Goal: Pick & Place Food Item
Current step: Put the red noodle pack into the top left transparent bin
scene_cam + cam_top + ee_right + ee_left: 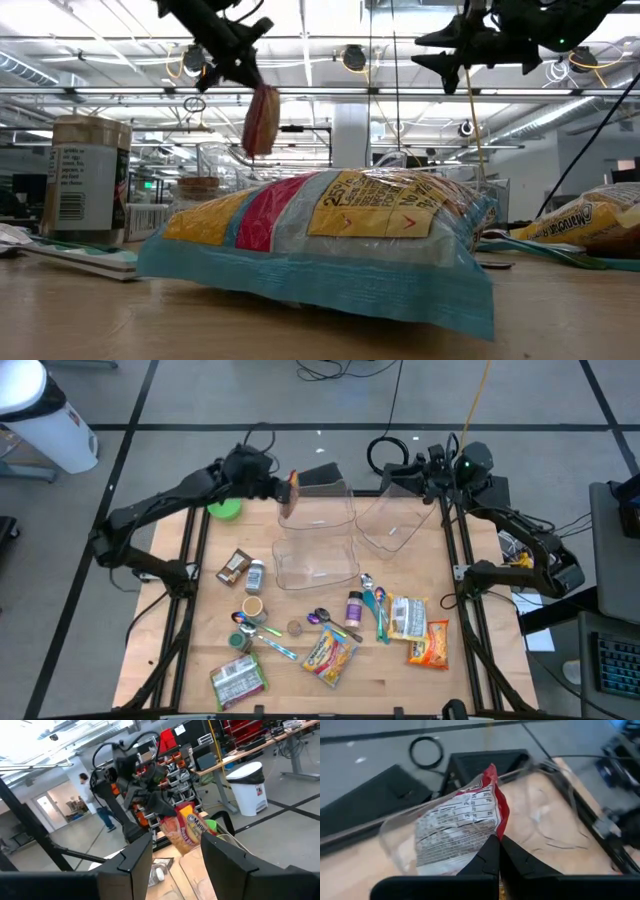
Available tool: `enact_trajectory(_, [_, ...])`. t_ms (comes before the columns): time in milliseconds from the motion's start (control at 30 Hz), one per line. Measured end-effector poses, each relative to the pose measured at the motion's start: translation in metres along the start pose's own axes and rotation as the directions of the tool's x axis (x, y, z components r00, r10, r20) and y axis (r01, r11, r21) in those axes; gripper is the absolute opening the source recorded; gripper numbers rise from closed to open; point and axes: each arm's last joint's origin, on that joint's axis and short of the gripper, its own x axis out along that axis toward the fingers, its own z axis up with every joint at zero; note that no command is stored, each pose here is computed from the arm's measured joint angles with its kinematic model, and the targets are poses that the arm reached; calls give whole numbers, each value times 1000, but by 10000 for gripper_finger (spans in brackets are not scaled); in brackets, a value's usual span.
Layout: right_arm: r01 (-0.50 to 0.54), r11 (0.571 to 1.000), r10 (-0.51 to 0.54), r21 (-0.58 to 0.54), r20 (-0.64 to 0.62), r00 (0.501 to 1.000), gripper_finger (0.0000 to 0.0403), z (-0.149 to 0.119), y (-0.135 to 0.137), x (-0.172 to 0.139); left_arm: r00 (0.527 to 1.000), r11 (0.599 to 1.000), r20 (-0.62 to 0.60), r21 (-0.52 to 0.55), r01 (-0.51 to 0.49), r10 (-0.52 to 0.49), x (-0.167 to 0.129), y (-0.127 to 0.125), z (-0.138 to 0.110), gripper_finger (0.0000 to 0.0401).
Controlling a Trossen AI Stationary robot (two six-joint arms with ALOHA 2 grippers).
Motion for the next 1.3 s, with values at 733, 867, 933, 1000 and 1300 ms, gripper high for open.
enact_trajectory(733, [44,998,-43,35,-22,999,160,-5,-3,0,999,997,32,-70,23,-21,60,8,-20,0])
enact_trajectory(867, [44,998,-43,37,-22,999,160,-5,-3,0,999,997,38,-64,39,-37,67,8,-20,0])
enact_trajectory(933, [44,998,-43,38,-22,999,160,-5,-3,0,997,997,59,-61,54,-51,68,6,-18,0])
enact_trajectory(1000, [43,998,-43,38,-22,999,160,-5,-3,0,995,996,80,-61,70,-65,71,9,-22,0])
enact_trajectory(1300, [43,998,-43,37,-22,999,160,-5,-3,0,973,965,145,-169,202,-179,85,29,-56,0])
